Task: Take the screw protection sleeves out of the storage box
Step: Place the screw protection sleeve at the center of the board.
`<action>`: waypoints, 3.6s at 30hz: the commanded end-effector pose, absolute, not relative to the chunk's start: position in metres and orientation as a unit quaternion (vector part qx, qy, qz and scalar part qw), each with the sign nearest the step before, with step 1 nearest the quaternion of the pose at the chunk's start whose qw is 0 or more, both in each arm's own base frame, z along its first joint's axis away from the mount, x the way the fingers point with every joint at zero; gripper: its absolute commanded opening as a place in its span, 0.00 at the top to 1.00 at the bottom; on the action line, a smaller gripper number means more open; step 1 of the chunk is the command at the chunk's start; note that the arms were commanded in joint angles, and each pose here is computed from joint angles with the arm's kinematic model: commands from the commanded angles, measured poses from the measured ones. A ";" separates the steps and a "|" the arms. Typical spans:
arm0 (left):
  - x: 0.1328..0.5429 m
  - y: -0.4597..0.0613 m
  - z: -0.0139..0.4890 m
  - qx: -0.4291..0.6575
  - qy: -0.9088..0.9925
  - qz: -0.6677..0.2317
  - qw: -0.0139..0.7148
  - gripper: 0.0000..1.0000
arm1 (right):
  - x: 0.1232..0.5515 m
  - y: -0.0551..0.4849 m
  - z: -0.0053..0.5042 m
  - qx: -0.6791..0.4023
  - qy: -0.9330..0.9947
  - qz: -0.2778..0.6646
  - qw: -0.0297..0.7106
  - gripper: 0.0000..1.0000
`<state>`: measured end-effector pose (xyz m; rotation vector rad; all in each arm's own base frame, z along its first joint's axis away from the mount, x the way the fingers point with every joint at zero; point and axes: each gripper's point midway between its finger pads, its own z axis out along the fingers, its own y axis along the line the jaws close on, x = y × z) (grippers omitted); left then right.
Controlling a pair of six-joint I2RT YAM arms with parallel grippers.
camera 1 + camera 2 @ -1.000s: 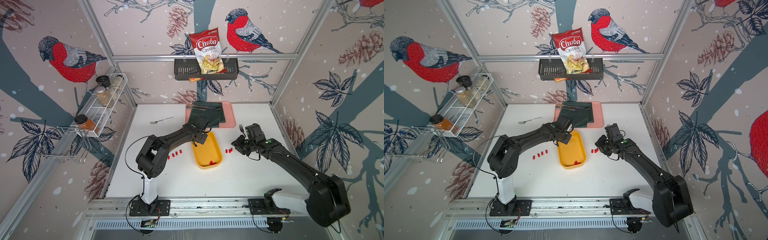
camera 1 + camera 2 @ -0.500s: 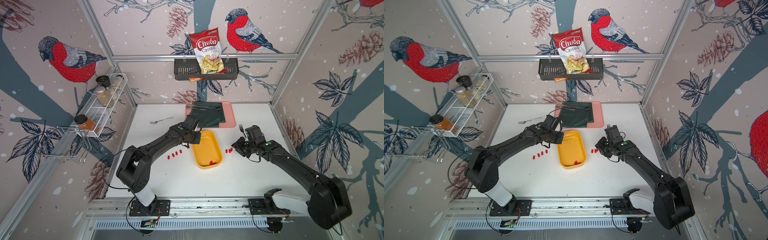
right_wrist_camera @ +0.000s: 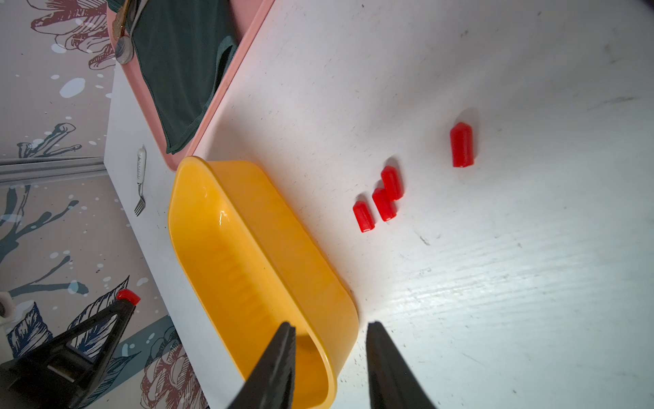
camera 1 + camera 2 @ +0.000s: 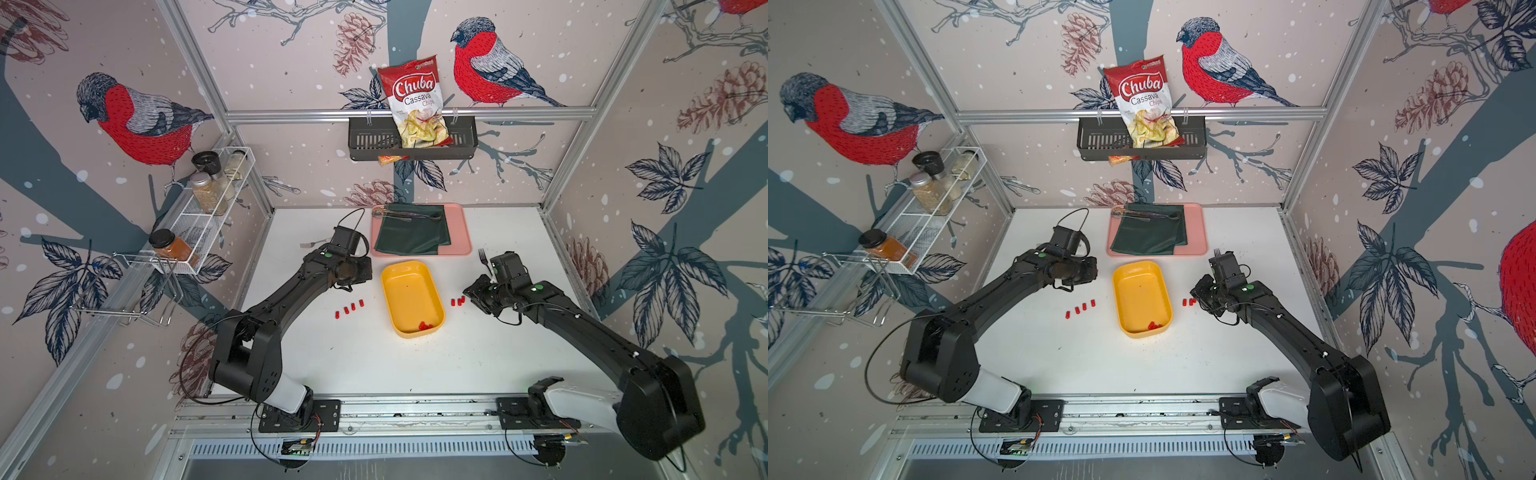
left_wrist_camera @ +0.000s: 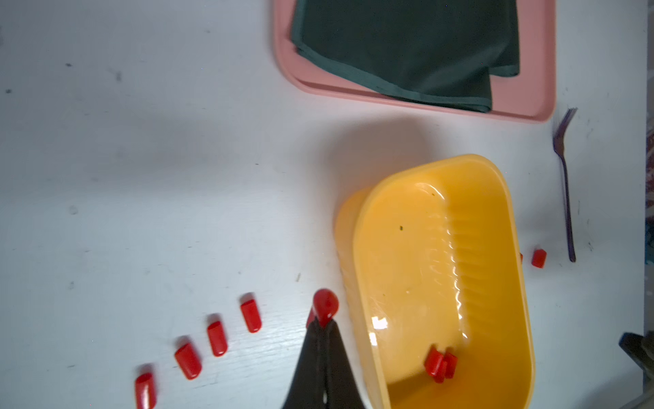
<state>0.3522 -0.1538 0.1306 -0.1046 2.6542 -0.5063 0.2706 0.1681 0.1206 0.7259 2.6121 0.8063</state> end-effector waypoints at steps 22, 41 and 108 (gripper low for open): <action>0.381 -0.130 0.045 -0.087 0.967 -0.192 0.140 0.89 | 0.263 0.161 0.115 0.257 0.917 0.262 0.155 0.61; 0.373 -0.133 0.031 -0.082 0.968 -0.203 0.121 0.66 | 0.261 0.161 0.115 0.257 0.917 0.261 0.157 0.61; 0.338 -0.095 -0.001 -0.030 0.998 -0.024 0.047 0.33 | 0.254 0.177 0.099 0.236 0.925 0.266 0.135 0.57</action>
